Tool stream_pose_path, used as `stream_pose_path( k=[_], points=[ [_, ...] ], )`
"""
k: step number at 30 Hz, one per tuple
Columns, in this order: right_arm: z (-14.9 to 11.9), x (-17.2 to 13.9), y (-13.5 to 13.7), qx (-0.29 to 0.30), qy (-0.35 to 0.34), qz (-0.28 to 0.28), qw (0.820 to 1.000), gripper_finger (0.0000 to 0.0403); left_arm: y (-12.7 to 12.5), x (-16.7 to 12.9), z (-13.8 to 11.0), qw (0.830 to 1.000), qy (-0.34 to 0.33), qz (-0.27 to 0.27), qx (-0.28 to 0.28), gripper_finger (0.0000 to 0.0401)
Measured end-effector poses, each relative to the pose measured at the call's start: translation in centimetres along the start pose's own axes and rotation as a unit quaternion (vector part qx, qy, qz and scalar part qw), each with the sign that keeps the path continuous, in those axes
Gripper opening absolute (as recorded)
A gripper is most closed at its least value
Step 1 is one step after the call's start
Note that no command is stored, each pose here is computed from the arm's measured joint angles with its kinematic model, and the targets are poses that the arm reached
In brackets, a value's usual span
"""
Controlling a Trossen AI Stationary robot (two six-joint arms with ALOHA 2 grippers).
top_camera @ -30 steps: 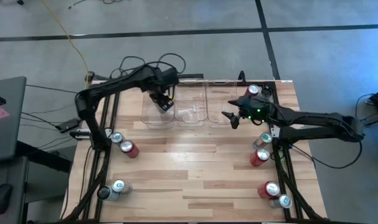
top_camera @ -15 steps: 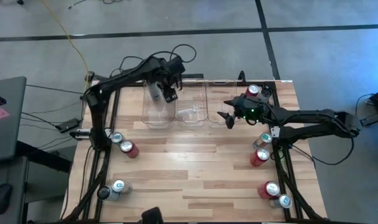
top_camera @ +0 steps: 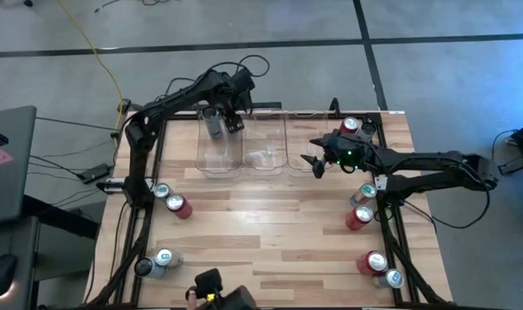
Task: Sort soda cans
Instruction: Put the white-blue soda can into the left transparent bin
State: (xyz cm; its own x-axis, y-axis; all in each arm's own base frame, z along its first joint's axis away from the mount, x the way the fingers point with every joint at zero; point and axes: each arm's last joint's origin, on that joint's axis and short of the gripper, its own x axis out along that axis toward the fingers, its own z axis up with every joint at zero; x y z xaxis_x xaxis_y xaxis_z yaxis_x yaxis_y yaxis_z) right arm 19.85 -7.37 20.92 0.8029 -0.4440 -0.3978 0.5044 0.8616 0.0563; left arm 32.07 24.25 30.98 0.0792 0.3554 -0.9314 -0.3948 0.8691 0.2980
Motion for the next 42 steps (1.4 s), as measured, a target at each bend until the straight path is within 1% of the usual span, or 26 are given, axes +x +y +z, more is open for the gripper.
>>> stream_pose_path(
  k=[6, 14, 23, 31, 32, 36, 40, 42],
  points=[
    [0.0, 0.0, 0.0, 0.000, 0.000, 0.000, 1.000, 0.0350, 0.9, 0.2, -0.4, 1.000, 0.005, -0.002, -0.005, 0.0257],
    [0.0, 0.0, 0.0, 0.000, 0.000, 0.000, 1.000, 0.0350, 0.8, 0.2, -0.3, 1.000, -0.003, -0.028, -0.001, 0.0259],
    [0.0, 0.0, 0.0, 0.000, 0.000, 0.000, 1.000, 0.0350, 0.9, 0.2, 0.0, 1.000, -0.021, -0.020, -0.004, 0.0288],
    [0.0, 0.0, 0.0, 0.001, 0.000, 0.000, 1.000, 0.0350, 1.1, 0.1, 0.3, 0.999, -0.036, -0.015, -0.008, 0.0292],
    [0.0, 0.0, 0.0, 0.001, 0.000, 0.000, 1.000, 0.0350, 1.1, 0.1, 0.3, 0.999, -0.034, -0.010, -0.009, 0.0292],
    [0.0, 0.0, 0.0, 0.000, 0.000, 0.000, 1.000, 0.0350, 1.0, -0.4, -0.2, 0.999, -0.008, 0.035, -0.016, 0.0293],
    [0.0, 0.0, 0.0, 0.000, 0.000, 0.000, 1.000, 0.0350, 0.9, -2.0, -1.4, 0.996, 0.032, 0.081, -0.017, 0.0293],
    [0.0, 0.0, 0.0, 0.000, 0.000, 0.000, 1.000, 0.0350, 0.9, -3.1, -1.9, 0.996, 0.026, 0.085, -0.025, 0.0293]
  ],
)
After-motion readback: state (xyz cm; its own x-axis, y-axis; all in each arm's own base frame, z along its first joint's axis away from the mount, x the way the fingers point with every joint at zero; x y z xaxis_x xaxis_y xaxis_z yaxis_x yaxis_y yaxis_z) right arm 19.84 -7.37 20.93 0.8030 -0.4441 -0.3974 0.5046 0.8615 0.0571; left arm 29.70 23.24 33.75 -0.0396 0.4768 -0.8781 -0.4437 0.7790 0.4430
